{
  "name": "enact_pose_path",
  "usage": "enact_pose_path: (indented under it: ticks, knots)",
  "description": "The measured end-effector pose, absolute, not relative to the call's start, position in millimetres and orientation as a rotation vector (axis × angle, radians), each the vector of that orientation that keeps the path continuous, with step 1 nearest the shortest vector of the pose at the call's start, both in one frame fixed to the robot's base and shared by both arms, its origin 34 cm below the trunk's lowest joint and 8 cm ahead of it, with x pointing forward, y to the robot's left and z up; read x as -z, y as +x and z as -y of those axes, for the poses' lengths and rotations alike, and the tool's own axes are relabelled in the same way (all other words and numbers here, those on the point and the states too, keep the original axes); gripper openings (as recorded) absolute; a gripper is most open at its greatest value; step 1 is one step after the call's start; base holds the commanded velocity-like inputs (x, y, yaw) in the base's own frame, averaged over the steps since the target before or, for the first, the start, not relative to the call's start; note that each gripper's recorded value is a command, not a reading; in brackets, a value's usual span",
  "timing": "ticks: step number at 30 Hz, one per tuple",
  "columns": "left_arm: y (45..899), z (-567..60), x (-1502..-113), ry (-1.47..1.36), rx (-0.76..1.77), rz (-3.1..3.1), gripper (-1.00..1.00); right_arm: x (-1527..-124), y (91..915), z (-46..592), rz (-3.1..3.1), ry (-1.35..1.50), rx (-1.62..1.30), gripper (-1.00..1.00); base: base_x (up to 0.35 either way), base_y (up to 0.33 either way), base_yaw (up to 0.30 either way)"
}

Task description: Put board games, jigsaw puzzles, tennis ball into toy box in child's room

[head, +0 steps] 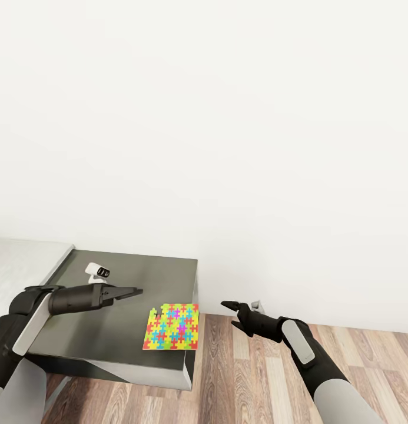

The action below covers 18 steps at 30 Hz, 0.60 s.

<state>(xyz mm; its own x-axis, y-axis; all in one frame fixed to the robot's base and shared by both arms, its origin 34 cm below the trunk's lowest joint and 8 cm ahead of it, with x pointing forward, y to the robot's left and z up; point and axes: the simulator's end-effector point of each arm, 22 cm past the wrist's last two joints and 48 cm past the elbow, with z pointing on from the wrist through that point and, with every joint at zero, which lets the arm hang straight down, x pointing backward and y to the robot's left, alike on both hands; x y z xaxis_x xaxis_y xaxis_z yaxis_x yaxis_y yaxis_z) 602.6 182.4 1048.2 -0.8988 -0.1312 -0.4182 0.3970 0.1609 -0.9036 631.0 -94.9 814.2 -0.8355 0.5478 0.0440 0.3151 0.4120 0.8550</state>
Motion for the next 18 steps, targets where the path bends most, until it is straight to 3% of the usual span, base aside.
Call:
enact_pose_path:
  ticks: [7,18]
  knots:
    - [605,-182,-1044,0.255,1.787,-2.043,1.00,-807,627,86,-2.460,0.722,-1.391,1.00,0.000,0.000,0.039]
    - [609,-182,-1040,0.260,1.784,-2.038,1.00,-801,631,83,-2.471,0.700,-1.379,1.00,0.000,0.000,0.213]
